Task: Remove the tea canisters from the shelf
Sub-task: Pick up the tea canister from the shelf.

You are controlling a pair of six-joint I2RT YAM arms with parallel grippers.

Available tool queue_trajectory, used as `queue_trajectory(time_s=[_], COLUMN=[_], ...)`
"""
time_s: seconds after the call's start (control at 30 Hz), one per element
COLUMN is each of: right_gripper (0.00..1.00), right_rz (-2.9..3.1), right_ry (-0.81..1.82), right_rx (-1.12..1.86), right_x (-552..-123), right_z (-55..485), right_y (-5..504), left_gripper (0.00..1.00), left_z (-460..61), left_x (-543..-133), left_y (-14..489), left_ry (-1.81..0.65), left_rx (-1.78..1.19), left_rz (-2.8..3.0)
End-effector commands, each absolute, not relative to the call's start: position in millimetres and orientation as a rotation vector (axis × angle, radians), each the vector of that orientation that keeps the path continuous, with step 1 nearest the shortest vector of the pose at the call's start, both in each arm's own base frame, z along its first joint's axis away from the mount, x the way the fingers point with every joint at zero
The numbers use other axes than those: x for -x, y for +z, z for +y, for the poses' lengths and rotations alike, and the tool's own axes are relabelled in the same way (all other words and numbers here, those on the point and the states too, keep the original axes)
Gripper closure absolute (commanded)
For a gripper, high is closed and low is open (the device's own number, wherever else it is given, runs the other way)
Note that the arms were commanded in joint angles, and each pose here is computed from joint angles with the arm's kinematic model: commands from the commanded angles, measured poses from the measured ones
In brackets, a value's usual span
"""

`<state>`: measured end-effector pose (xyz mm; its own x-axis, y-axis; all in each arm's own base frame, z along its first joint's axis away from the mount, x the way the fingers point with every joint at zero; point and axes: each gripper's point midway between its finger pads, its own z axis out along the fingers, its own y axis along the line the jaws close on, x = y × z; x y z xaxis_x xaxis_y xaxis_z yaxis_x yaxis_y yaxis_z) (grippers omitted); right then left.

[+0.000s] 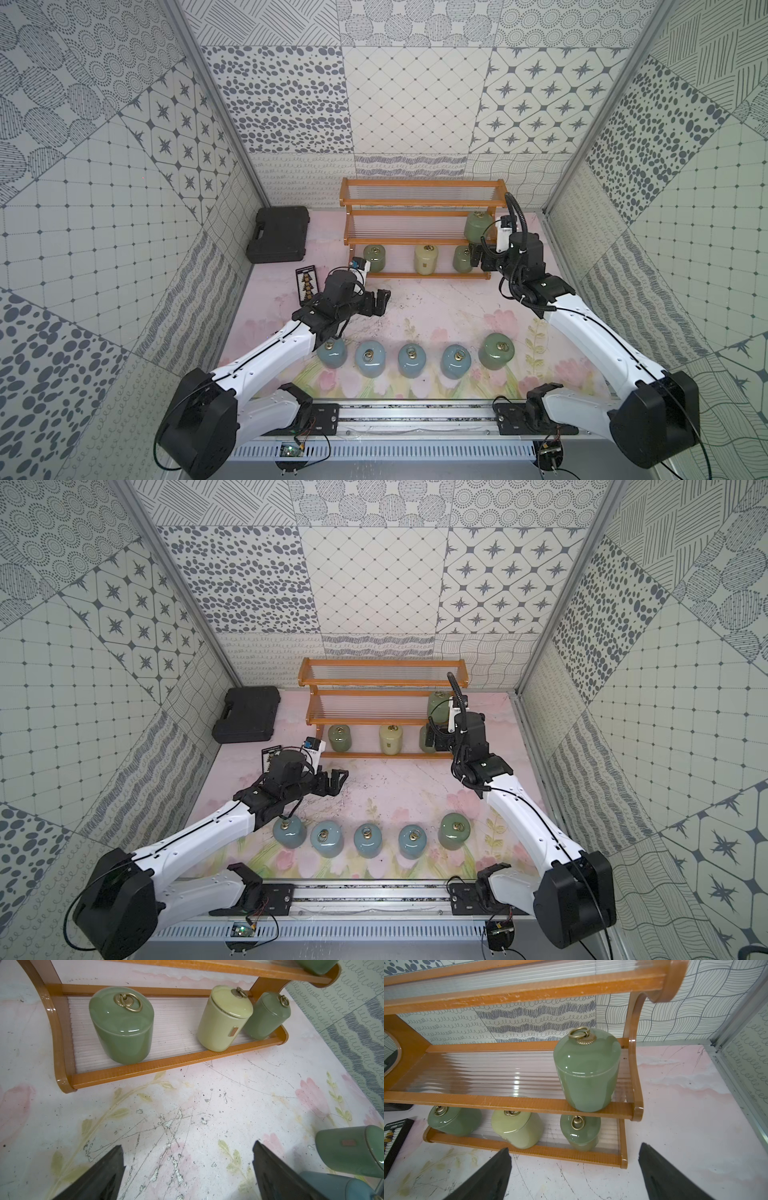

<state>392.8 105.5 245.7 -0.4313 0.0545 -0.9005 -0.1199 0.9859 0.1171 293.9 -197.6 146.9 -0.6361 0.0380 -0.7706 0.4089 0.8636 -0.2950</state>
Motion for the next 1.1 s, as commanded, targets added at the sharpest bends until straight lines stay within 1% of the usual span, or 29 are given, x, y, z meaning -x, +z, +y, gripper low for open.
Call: queue_trajectory(time_s=[0.0, 0.17, 0.47, 1.07], right_gripper=[0.0, 0.0, 0.0, 0.0], right_rz=[1.884, 1.858, 1.836, 1.878], right_ry=[0.206, 0.195, 0.174, 0.147], right_rx=[0.071, 0.057, 0.079, 0.162], right_x=[-418, -442, -470, -506], right_z=[109, 108, 107, 117], right_y=[273, 271, 268, 244], left_gripper=[0.0, 0.0, 0.0, 0.0], left_z=[-208, -210, -211, -211], left_x=[-302, -302, -301, -300], left_y=[164, 164, 159, 158], left_ry=[-0.633, -0.636, -0.642, -0.648], left_rx=[-0.319, -0.319, -0.318, -0.306], left_rz=[2.133, 2.136, 2.15, 2.158])
